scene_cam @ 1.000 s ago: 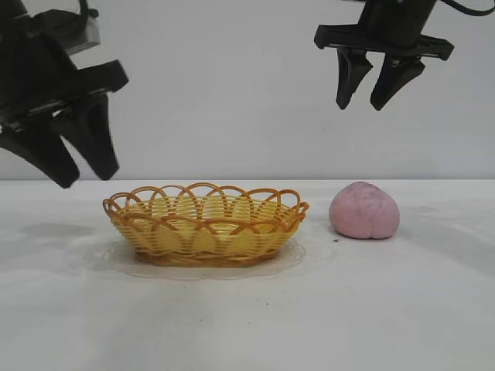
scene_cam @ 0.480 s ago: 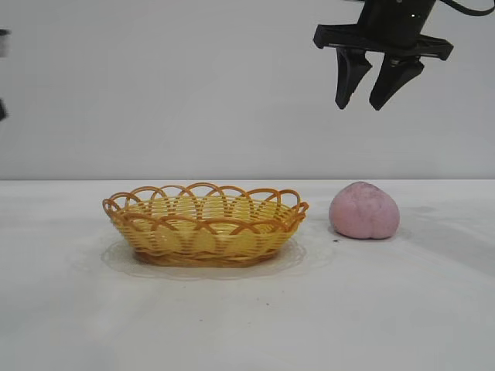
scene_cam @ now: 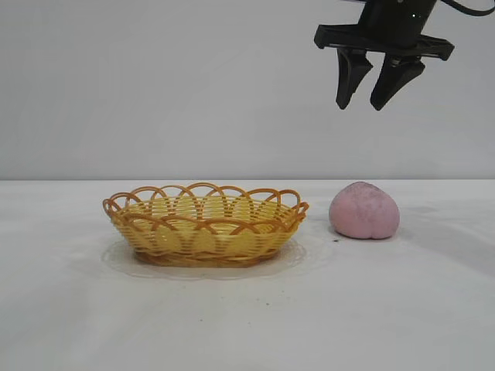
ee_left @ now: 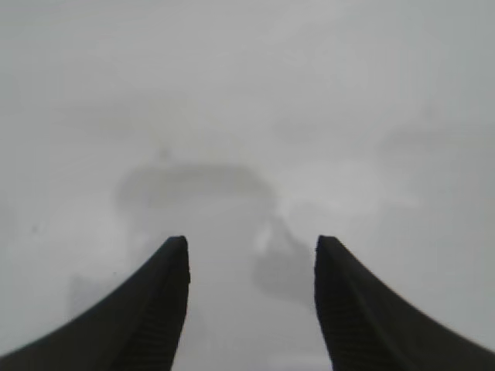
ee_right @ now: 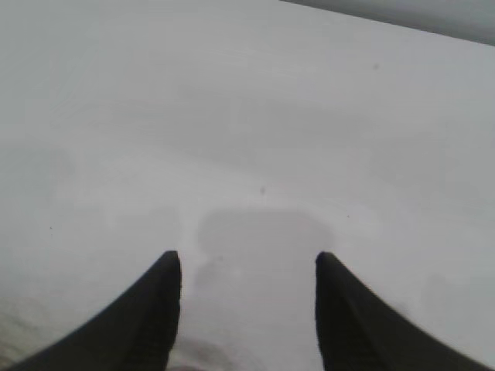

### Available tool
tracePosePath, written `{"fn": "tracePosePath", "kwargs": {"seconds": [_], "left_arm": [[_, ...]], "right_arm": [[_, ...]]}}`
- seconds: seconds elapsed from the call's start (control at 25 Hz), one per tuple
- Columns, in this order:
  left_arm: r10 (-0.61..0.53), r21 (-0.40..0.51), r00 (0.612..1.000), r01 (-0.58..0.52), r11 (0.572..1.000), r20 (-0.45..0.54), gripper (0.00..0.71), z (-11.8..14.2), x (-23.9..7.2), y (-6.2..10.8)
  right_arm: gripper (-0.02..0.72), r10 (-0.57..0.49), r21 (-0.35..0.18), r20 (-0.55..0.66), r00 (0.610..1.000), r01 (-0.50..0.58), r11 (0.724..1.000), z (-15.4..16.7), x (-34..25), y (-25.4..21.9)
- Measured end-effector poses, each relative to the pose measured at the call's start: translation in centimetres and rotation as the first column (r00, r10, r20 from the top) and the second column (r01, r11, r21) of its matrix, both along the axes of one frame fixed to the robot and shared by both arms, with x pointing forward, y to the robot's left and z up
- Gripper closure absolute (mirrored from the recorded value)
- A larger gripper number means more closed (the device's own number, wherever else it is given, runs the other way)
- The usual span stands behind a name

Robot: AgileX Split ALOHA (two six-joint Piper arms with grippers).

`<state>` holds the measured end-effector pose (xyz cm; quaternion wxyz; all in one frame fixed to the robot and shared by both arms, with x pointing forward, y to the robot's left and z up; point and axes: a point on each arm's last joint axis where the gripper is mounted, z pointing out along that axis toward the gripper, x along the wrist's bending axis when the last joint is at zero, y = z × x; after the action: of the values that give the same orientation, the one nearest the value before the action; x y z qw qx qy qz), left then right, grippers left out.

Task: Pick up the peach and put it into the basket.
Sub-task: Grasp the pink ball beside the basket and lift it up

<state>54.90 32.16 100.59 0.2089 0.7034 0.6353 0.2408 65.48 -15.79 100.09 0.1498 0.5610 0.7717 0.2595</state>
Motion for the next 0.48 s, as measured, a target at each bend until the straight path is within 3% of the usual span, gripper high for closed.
{"fn": "tracePosePath", "kwargs": {"seconds": [0.16, 0.28, 0.48], "left_arm": [[-0.005, 0.006, 0.991, 0.004, 1.0, 0.132, 0.388, 5.8, -3.5, -0.3], [-0.013, 0.008, 0.988, 0.012, 1.0, 0.154, 0.388, 8.9, -7.2, -0.6], [0.03, 0.003, 0.99, -0.031, 1.0, 0.137, 0.388, 11.9, -13.6, -0.9]], "right_arm": [[0.371, 0.0, -0.001, -0.002, 1.0, 0.0, 1.0, 0.0, 0.0, 0.0], [0.371, 0.0, -0.001, -0.005, 1.0, 0.0, 1.0, 0.0, 0.0, 0.0], [0.371, -0.004, 0.011, -0.019, 1.0, 0.004, 1.0, -0.1, -0.1, 0.1]]}}
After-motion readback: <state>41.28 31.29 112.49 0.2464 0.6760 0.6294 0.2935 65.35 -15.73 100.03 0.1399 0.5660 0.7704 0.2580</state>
